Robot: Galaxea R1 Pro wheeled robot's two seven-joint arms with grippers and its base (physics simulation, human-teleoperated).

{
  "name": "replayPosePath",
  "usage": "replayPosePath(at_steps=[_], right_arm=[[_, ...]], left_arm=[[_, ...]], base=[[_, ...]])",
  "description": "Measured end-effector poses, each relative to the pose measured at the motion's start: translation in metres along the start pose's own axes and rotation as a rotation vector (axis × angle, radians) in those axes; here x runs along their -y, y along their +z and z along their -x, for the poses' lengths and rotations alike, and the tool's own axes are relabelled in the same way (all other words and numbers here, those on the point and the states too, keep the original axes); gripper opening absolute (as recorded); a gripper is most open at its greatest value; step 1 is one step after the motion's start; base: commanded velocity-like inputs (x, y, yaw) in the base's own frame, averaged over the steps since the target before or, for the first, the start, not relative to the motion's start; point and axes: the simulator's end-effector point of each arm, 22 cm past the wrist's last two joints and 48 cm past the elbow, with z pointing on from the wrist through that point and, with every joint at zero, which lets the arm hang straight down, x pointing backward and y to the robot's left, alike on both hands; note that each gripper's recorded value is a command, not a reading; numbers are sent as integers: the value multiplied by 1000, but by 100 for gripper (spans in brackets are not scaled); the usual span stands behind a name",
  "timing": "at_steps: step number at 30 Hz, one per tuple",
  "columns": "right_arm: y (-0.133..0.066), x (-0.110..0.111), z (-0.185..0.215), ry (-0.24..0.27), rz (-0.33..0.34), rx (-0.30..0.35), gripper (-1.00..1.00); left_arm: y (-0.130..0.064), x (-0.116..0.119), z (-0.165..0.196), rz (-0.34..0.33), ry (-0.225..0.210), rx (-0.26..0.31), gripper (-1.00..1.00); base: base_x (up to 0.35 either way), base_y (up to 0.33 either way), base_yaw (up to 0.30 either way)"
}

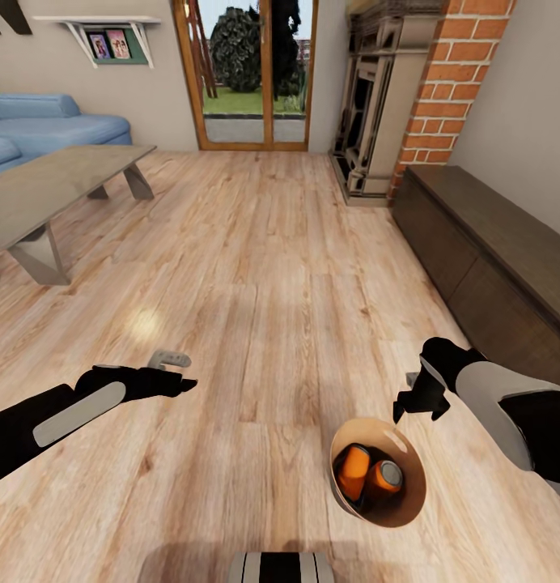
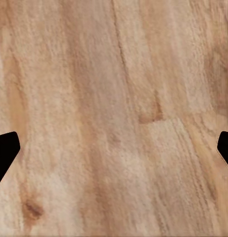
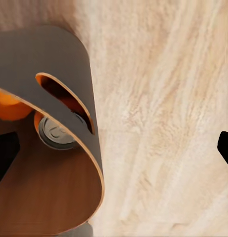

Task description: Put the three can of soda from the living room inside the tash can in the kitchen.

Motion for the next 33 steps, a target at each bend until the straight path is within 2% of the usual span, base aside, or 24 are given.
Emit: replayPosePath(at_steps=[10,16,24,33], right_arm=[[-24,0,1,0,-3,35,100],[-29,0,-6,-1,-1,18,100],[-25,4,-25,-5,-25,-21,100],[-29,-1,-30,-37,-39,-9,100]], left_arm=[[-16,15,19,-18,8,37,100],[-25,16,29,-16,6,36,100],[-36,17,43,-13,5,36,100],[-50,20,59,-14,4,37,100]], base=[[0,0,0],[0,0,0],[0,0,0],[0,0,0]])
